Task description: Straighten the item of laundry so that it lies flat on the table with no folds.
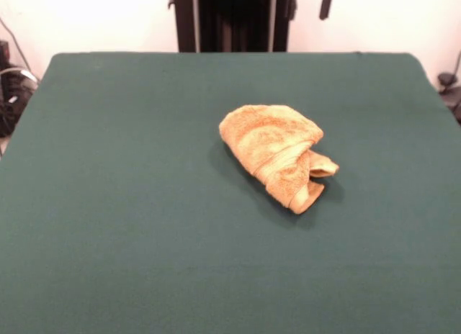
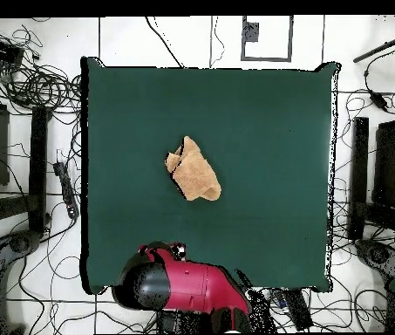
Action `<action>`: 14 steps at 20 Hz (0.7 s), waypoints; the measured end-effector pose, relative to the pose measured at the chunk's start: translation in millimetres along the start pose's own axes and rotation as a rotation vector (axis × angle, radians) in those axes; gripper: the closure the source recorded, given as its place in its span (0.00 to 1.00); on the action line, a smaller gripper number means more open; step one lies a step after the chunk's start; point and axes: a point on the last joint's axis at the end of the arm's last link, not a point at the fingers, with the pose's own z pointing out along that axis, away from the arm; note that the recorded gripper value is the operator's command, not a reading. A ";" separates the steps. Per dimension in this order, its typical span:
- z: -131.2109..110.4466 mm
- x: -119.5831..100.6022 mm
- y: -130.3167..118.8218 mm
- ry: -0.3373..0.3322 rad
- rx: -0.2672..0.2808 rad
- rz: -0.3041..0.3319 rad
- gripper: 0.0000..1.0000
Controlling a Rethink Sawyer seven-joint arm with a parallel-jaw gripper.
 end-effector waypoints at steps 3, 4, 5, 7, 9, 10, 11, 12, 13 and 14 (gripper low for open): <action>-1.3 -0.7 -2.5 -0.003 0.001 0.005 0.00; -2.4 -1.3 -4.5 -0.006 0.002 0.010 0.00; -3.1 -1.6 -6.0 -0.008 0.004 0.013 0.00; -4.7 -1.7 -9.8 -0.011 0.008 0.021 0.00; -5.5 -1.1 -12.9 -0.011 0.013 0.027 0.00; -5.6 -0.6 -15.0 -0.011 0.016 0.031 0.00; -5.6 -0.2 -16.1 -0.010 0.018 0.033 0.00; -5.5 -0.1 -16.8 -0.010 0.019 0.035 0.00; -5.2 0.3 -17.7 -0.009 0.020 0.037 0.00; -4.9 0.7 -18.6 -0.007 0.021 0.038 0.00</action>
